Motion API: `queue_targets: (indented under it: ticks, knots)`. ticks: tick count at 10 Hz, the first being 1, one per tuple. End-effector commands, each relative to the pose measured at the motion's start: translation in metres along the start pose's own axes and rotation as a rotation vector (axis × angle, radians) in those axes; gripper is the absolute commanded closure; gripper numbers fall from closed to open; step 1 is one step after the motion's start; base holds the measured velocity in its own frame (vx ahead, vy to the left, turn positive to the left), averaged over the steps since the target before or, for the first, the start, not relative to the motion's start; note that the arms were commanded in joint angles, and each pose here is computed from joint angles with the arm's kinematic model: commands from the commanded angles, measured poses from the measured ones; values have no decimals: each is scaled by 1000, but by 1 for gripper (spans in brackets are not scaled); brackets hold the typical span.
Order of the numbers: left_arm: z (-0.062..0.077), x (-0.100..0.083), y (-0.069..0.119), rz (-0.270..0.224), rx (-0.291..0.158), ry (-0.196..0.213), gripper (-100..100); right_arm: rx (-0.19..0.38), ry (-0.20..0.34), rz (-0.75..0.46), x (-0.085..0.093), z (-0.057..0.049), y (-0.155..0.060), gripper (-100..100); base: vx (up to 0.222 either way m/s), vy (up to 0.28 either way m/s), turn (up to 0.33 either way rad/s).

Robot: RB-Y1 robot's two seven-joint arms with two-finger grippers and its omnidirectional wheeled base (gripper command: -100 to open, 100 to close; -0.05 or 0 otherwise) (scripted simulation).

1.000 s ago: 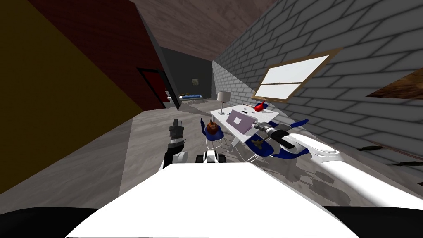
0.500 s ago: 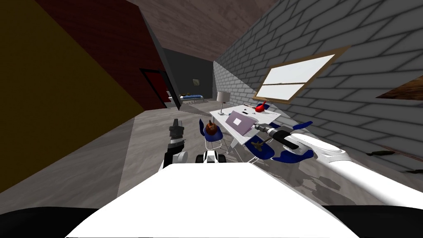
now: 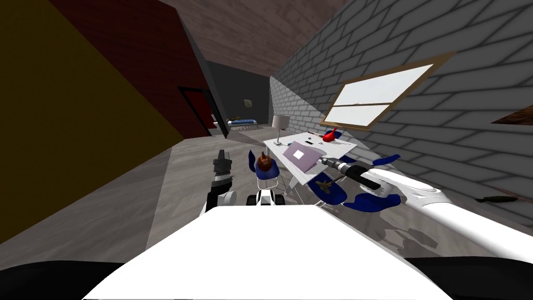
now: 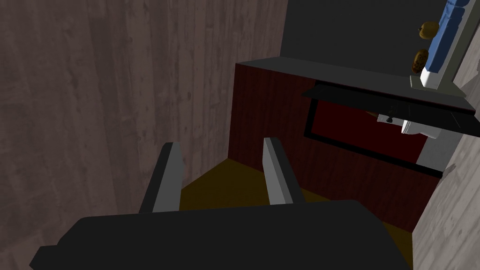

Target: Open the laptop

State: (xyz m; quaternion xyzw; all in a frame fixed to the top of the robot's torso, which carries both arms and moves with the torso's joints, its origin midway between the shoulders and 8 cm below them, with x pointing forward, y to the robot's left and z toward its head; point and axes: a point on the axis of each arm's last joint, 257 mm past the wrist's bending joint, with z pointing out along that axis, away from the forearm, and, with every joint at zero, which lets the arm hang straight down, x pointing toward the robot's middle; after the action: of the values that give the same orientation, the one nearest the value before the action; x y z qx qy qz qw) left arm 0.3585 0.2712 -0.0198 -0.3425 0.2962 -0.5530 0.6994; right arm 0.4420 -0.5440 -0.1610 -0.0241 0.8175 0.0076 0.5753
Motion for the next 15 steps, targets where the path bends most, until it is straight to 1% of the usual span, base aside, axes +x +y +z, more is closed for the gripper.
queue_targets:
  ticks: [1, 3, 4, 7, 8, 15]
  knots:
    - [0, 0, 0, 0, 0, 0, 0, -36, 49, 118, 30, -6, 14, 100, 61, -138, 55]
    - [0, 0, 0, 0, 0, 0, 0, -54, 82, 195, 46, -10, 21, 100, 54, -118, 58]
    - [0, 0, 0, 0, 0, 0, 0, -54, 82, 195, 46, -10, 21, 100, 33, -68, 2]
    - [0, 0, 0, 0, 0, 0, 0, -76, 131, 312, 70, -17, 32, 100, 32, -64, 49]
    - [0, 0, 0, 0, 0, 0, 0, -74, 117, 277, 50, -14, 27, -100, 25, -27, -45]
    - [0, 0, 0, 0, 0, 0, 0, -115, 124, 256, 7, -11, 43, -100, 10, 17, -67]
